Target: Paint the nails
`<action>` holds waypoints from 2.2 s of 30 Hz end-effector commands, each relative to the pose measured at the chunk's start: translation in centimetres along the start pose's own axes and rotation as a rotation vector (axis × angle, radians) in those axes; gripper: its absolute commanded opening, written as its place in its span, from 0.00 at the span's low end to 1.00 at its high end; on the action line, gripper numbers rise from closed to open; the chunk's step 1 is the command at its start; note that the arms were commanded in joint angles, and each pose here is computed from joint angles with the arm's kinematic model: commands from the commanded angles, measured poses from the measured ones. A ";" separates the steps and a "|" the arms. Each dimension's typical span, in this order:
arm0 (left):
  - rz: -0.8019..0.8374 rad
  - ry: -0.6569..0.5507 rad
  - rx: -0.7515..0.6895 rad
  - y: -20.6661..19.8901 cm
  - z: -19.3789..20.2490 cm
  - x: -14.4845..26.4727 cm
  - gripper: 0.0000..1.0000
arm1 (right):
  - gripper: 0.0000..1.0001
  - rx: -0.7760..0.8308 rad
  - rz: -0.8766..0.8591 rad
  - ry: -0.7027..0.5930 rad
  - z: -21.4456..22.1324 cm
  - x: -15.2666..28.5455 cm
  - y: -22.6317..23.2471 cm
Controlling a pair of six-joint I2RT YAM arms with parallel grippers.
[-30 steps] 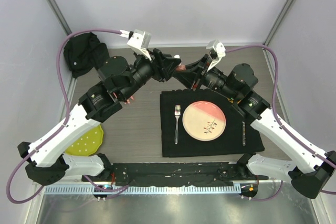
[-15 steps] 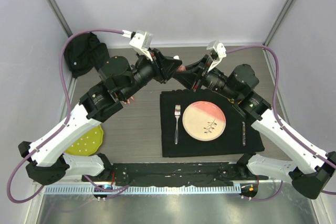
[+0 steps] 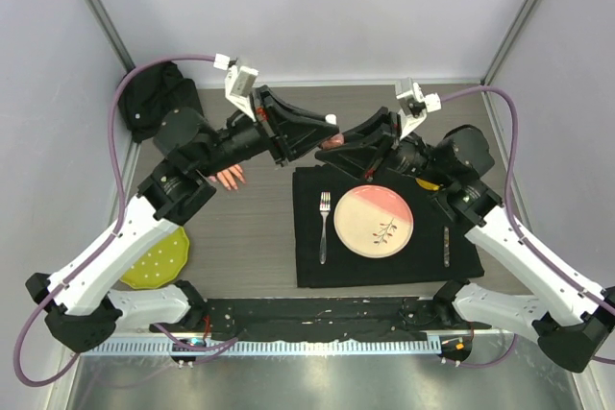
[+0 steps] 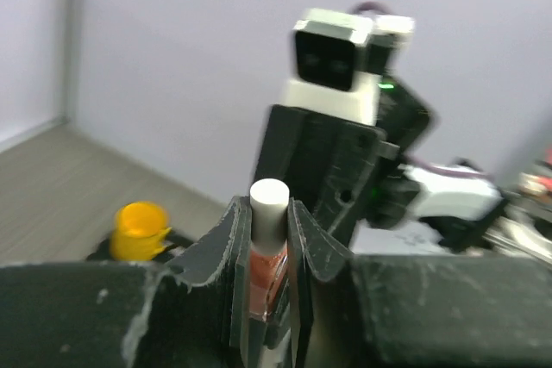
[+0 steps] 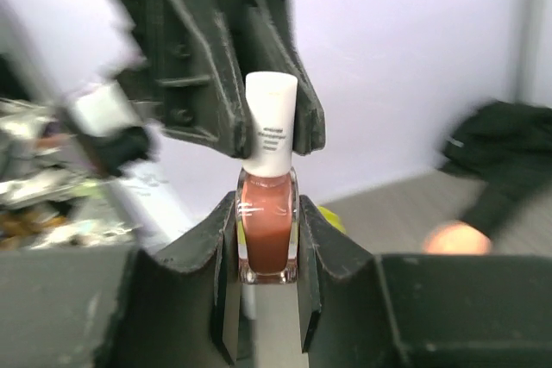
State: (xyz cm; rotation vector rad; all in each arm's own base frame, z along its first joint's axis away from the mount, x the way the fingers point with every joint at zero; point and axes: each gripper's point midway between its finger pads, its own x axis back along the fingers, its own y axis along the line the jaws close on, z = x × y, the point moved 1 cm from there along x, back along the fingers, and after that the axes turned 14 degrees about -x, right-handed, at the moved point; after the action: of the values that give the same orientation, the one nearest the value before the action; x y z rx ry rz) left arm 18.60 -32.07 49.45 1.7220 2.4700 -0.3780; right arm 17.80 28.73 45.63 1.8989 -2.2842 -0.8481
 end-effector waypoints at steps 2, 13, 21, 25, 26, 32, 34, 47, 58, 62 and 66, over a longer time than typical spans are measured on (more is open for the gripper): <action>0.632 0.077 0.149 -7.9 3.1 1.5 0.00 | 0.01 -0.061 -0.598 -0.027 -2.6 2.5 12.2; 0.472 0.142 0.073 -6.0 3.5 1.0 0.22 | 0.01 -0.033 -0.480 -0.010 -1.9 1.8 10.2; 0.256 0.137 -0.033 -4.6 1.6 3.7 0.80 | 0.01 0.070 -0.183 0.004 -2.0 1.0 5.8; 0.113 0.104 -0.052 -3.2 0.2 5.0 0.84 | 0.01 0.114 -0.073 0.000 -2.3 0.7 3.8; 0.079 0.093 -0.042 -2.9 -0.1 5.0 0.84 | 0.01 0.119 -0.053 -0.005 -2.5 0.7 3.5; -0.148 0.010 -0.046 0.4 -2.0 5.4 0.74 | 0.01 0.144 0.101 -0.023 -2.8 0.4 0.5; -0.184 -0.011 -0.049 1.0 -2.5 5.1 0.68 | 0.01 0.145 0.161 -0.035 -3.1 0.4 -0.5; -0.427 -0.020 -0.166 2.5 -3.0 2.0 0.57 | 0.01 0.148 0.263 -0.020 -2.6 0.2 -2.7; -0.511 0.020 -0.145 3.7 -2.5 0.6 0.52 | 0.01 0.156 0.251 -0.022 -2.6 0.1 -2.4; -0.472 0.050 -0.128 3.2 -1.8 -0.4 0.45 | 0.01 0.158 0.246 -0.021 -2.6 0.1 -2.3; -0.429 0.060 -0.107 2.5 -1.3 -0.8 0.41 | 0.01 0.161 0.243 -0.026 -2.8 0.2 -2.0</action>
State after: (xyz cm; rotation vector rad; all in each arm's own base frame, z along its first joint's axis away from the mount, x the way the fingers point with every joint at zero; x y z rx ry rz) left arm 22.19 -31.44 49.19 1.1184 2.8748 -0.1694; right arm 21.32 27.89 43.95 1.5561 -2.5401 -0.6492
